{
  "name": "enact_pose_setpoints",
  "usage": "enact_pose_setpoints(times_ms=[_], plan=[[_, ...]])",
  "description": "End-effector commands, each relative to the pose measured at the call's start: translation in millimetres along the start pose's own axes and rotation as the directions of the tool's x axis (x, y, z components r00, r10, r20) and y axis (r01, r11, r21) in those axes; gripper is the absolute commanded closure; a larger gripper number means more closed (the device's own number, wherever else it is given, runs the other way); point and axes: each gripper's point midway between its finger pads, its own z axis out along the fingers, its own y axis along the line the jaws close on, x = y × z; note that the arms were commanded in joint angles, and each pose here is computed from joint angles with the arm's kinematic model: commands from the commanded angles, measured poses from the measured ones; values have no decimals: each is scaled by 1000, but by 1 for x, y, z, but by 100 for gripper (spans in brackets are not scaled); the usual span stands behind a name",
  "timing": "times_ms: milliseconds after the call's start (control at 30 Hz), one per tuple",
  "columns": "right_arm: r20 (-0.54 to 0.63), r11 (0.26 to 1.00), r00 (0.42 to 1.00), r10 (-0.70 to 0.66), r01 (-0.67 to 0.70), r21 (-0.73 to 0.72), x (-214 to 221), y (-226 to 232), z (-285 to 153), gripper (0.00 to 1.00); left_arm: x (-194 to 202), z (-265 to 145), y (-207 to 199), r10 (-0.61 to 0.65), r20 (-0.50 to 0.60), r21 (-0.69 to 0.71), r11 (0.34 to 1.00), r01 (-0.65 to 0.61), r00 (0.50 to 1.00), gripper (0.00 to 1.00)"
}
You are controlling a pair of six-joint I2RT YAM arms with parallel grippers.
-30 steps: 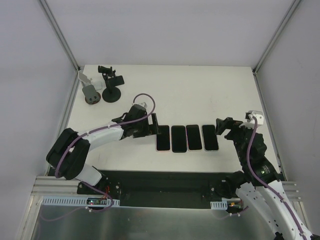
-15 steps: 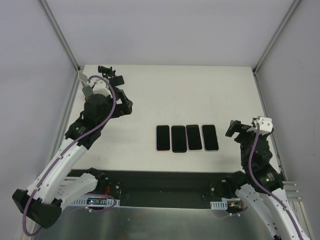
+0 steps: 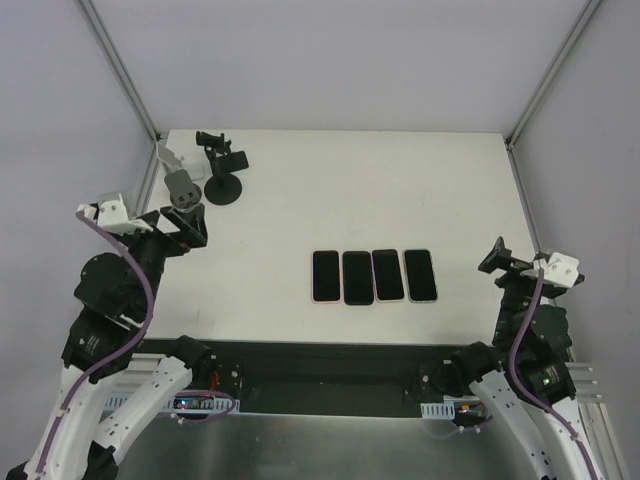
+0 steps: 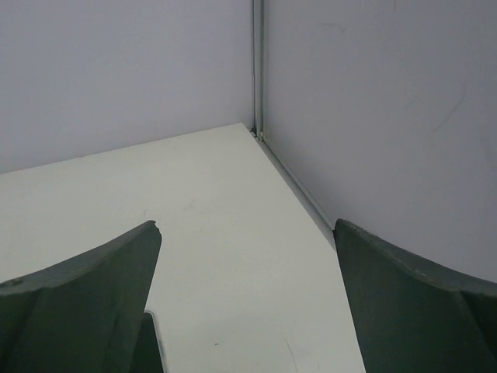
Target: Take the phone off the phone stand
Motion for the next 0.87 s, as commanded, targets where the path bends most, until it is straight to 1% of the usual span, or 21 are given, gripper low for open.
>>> enact_pose_setpoints(times_ms=[0, 200, 567, 833], plan=[[124, 997, 990, 60, -66, 50, -41, -18, -4, 4, -13, -15, 13, 15, 63, -30, 999, -13, 998, 1], [141, 996, 987, 78, -84, 39, -44, -19, -7, 4, -15, -27, 20, -22, 104, -34, 999, 26, 994, 1], [145, 995, 985, 93, -99, 30, -44, -19, -9, 4, -9, -24, 18, -39, 87, -31, 999, 42, 995, 1], [146, 994, 984, 99, -105, 28, -44, -19, -10, 4, -12, -25, 20, -38, 99, -39, 998, 42, 994, 1]])
